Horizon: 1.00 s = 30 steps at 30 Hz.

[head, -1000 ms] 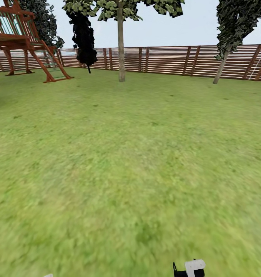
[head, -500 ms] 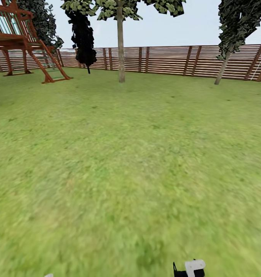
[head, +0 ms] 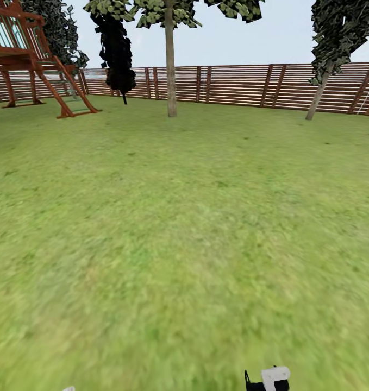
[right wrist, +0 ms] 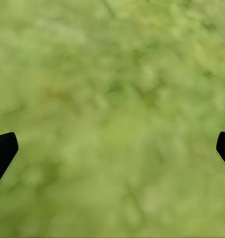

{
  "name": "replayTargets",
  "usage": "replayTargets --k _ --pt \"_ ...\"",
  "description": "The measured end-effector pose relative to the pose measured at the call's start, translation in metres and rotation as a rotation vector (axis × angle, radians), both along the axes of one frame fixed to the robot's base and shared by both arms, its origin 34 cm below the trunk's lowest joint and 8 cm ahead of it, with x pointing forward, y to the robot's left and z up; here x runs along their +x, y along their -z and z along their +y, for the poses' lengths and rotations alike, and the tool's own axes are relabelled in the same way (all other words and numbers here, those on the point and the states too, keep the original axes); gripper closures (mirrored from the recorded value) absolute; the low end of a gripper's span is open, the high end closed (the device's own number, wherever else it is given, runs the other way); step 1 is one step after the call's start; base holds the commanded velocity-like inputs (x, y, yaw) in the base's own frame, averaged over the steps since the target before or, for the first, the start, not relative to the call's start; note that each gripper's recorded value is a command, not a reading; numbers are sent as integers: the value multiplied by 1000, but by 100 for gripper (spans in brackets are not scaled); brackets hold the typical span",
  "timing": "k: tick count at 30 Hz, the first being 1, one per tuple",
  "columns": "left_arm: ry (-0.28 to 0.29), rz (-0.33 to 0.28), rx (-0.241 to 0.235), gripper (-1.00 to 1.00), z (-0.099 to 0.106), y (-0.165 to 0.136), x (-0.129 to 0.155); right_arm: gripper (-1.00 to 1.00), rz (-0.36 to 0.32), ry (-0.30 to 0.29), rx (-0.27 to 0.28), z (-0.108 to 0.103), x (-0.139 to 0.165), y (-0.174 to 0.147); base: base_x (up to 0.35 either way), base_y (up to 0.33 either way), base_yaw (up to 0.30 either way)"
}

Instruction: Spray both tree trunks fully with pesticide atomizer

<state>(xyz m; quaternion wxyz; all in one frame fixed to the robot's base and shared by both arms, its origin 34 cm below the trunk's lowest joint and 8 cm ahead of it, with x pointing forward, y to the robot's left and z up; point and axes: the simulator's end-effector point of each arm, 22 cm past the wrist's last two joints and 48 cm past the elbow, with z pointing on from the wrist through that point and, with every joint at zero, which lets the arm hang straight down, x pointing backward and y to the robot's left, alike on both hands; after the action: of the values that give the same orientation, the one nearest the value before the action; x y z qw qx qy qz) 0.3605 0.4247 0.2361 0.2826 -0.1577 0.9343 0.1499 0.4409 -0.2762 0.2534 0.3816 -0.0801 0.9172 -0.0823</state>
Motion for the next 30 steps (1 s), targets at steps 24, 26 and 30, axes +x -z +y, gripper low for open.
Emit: replayTargets --k 24,26,30 --pt "0 0 0 100 0 0 0 -100 0 0 0 0 0 0 340 0 0" --pt "0 1 0 100 0 0 -1 -100 0 0 0 0 0 0 339 0 0" --pt "0 0 0 100 0 0 0 -100 0 0 0 0 0 0 339 0 0"
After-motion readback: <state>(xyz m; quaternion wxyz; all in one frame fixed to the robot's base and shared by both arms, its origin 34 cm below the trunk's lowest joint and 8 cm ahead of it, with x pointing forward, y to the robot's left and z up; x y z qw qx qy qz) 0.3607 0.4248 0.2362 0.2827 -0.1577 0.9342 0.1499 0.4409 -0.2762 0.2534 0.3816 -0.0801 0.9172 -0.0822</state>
